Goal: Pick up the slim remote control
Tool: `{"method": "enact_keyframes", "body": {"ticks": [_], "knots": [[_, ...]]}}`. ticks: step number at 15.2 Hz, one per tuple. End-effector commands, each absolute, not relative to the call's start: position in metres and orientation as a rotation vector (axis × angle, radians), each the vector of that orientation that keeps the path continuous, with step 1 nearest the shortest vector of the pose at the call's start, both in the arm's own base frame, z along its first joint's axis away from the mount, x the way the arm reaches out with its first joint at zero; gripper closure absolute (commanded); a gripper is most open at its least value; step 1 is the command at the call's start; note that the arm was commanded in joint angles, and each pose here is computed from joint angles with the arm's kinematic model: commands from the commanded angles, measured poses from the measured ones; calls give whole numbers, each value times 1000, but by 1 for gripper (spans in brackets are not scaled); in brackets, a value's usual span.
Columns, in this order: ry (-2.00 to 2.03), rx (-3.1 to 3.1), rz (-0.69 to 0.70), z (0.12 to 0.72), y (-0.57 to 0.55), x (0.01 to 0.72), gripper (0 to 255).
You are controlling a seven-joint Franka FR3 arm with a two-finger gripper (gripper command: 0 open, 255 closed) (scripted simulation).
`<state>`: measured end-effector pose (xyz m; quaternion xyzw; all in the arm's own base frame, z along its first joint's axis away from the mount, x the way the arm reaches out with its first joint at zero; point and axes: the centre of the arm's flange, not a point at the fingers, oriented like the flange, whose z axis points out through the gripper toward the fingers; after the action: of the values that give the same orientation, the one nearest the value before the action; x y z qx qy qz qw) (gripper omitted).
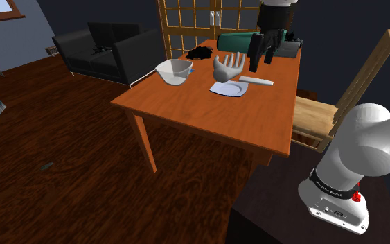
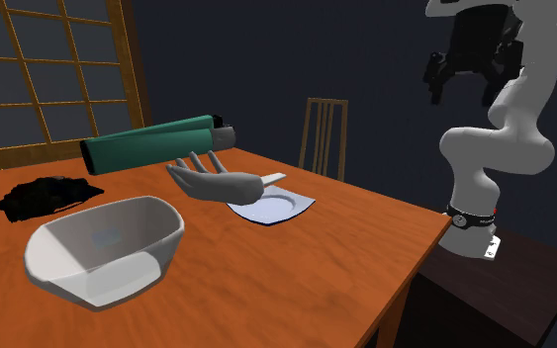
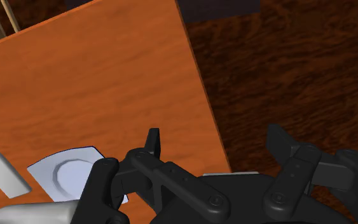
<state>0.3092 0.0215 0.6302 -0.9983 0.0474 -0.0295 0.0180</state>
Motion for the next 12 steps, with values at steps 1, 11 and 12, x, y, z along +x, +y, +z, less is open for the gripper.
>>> {"method": "enact_keyframes", "body": {"ticks": [1,11,12], "knots": [[147,-3101,-92,630,22,309,0],[41,-3110,-74,571,-93,339,0],[31,-3111,-72,566,-104,342,0]]}}
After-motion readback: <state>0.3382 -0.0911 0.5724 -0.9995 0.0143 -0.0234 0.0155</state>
